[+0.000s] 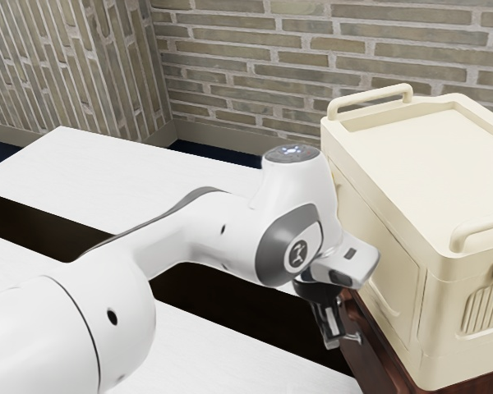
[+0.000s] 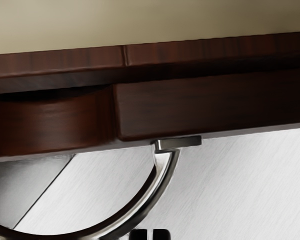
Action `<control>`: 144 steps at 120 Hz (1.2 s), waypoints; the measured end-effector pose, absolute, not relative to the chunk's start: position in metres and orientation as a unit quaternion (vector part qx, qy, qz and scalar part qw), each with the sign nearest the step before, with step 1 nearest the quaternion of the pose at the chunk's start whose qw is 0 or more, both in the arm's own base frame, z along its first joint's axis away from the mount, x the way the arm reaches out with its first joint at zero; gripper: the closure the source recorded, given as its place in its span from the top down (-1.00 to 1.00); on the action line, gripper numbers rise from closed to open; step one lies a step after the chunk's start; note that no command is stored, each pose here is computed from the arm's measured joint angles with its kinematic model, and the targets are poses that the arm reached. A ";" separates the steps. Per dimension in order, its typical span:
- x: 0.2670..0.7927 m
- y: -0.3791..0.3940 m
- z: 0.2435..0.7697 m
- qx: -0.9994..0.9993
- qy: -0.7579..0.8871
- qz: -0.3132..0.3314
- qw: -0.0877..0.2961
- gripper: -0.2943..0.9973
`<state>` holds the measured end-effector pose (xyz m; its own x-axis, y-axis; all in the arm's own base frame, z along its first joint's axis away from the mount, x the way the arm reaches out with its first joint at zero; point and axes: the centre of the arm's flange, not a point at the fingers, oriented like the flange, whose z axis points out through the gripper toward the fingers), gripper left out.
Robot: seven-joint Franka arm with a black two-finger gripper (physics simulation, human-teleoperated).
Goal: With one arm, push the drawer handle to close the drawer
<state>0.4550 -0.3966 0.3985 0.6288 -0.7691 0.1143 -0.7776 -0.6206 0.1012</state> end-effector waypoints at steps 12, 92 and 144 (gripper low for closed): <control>0.459 -0.396 0.400 0.891 -0.448 0.029 0.065 -0.67; 0.455 -0.422 0.413 0.825 -0.559 0.050 0.069 -0.67; 0.295 -0.321 0.786 0.797 -0.598 0.076 -0.036 0.06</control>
